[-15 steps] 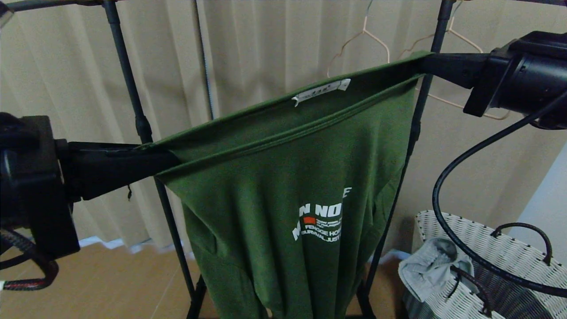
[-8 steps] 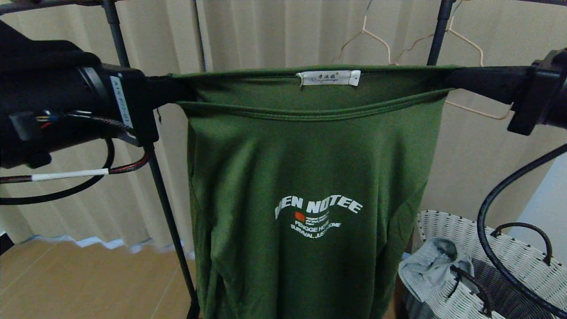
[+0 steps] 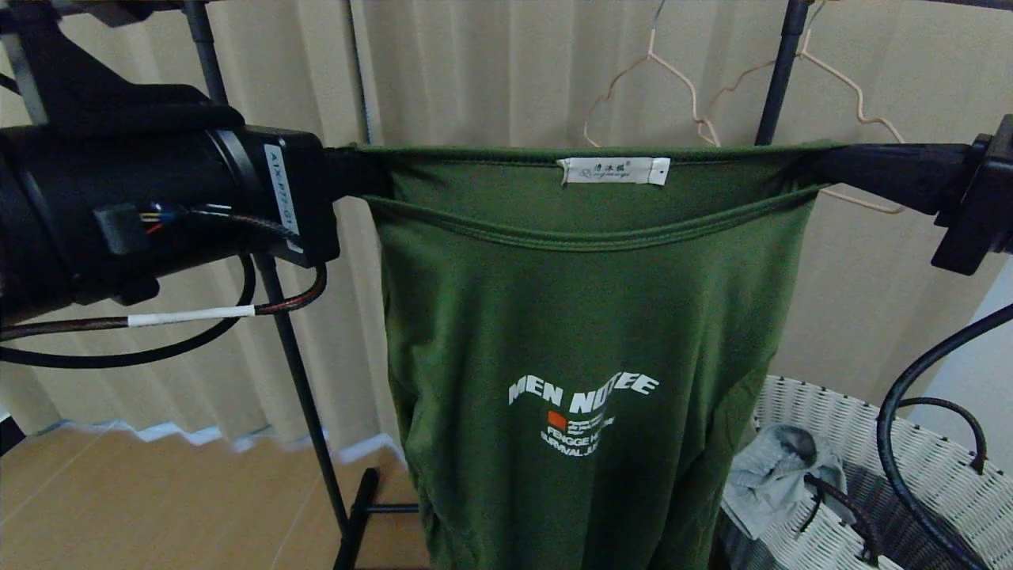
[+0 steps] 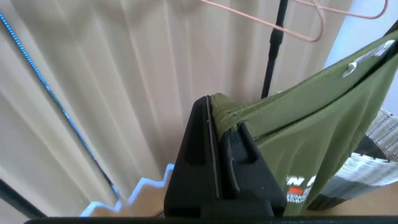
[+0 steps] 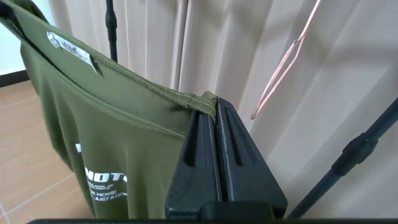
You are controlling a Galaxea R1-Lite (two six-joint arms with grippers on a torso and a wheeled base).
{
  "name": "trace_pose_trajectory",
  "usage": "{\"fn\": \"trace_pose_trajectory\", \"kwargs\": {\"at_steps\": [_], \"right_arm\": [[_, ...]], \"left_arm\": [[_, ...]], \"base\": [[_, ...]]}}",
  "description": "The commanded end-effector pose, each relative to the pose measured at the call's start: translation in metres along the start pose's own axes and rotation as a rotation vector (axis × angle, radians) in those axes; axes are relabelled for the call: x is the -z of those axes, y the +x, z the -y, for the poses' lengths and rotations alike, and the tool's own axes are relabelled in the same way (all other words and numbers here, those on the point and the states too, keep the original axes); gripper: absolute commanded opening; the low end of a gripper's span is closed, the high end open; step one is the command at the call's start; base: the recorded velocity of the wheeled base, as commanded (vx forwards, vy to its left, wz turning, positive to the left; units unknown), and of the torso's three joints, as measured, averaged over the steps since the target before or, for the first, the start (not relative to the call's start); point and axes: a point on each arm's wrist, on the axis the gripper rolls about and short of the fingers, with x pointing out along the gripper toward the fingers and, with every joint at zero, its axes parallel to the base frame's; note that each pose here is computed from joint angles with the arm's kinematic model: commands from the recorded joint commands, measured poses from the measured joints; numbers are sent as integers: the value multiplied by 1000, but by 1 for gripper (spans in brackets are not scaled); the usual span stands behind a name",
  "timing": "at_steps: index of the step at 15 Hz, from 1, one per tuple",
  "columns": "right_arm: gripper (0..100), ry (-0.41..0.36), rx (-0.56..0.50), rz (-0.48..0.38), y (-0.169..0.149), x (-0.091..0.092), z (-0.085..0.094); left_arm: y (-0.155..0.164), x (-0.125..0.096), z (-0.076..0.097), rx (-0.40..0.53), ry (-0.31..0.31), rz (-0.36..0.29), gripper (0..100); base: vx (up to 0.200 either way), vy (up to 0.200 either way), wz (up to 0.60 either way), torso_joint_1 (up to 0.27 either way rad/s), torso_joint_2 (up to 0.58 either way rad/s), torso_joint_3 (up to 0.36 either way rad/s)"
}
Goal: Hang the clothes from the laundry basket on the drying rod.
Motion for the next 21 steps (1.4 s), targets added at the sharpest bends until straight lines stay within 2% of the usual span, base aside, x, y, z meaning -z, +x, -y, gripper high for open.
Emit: {"fn": "trace_pose_trajectory", "kwargs": {"at_steps": [1,4,5,8,12,16,18,21], "right_arm": [[0,-1,-1,2,-1,0,0],[0,1,-2,-6,-1,1,0],[100,1,-2,-9,-1,1,0],[100,5,-1,-16,-3,7,-1],[100,4,-15,-19,-17,13,-5],[100,8,-51,-35,-25,22,-8],[100,5,-101,-24,-34,22,-11],[100,5,-100,-29,-36,25,-11]], "left_arm": [[5,1,0,-4,1,6,0],[4,1,0,-8,2,7,0],[5,0,0,-8,1,9,0],[7,1,-5,-33,5,6,0],[11,3,-11,-132,5,-9,0],[16,2,-15,-156,2,20,0],[18,3,-20,-176,10,18,0],[17,6,-26,-203,27,3,0]], "base": [[0,0,0,0,0,0],[0,0,0,0,0,0],[0,0,0,0,0,0],[0,0,0,0,0,0],[0,0,0,0,0,0],[0,0,0,0,0,0],[0,0,0,0,0,0],[0,0,0,0,0,0]]}}
